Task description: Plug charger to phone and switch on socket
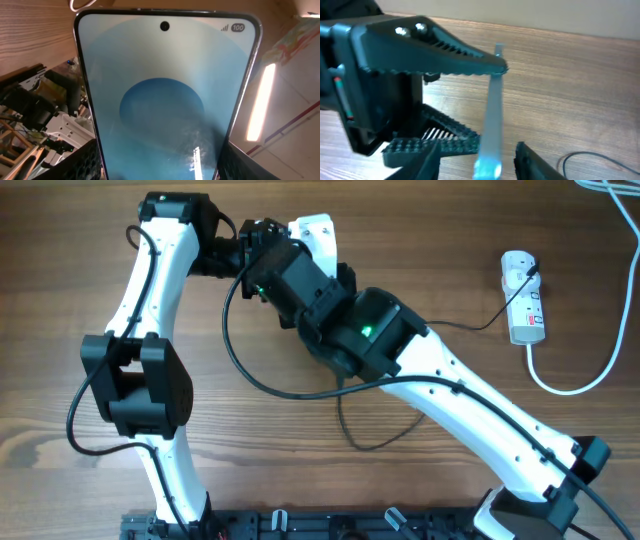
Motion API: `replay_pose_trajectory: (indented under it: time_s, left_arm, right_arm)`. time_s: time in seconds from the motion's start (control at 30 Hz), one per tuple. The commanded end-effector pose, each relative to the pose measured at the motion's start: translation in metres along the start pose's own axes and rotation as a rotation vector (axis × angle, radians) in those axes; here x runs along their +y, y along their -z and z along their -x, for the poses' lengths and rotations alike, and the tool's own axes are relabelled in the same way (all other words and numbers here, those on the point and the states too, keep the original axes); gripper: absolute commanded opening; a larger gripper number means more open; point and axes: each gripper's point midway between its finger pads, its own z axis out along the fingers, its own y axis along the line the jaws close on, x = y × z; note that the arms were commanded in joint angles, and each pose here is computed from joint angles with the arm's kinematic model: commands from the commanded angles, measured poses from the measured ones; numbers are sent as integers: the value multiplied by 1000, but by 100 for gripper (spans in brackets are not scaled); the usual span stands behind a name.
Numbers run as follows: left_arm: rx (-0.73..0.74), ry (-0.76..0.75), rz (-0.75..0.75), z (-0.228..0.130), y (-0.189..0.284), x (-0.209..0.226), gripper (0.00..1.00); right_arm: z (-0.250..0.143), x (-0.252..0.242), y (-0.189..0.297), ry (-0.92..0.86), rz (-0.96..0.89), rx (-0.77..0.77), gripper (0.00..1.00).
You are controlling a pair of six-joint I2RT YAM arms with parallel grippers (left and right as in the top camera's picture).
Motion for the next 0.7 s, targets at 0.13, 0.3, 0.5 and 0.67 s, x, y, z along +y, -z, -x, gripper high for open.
replay_pose_trajectory:
  time_s: [0.13,0.3,0.5,0.67]
  left_arm:
    - [13,-55,-37,-17,1,-15,58]
    - [13,-54,-37,-17,1,-15,58]
    - [13,-54,-37,-17,1,-15,58]
    - [13,-54,-37,-17,1,-15,58]
  right_arm:
    - [5,0,1,-58,10,-3,33]
    - [3,4,1,-66,36,11,26]
    - [4,4,1,-67,37,9,17]
    - [4,4,1,-66,36,10,13]
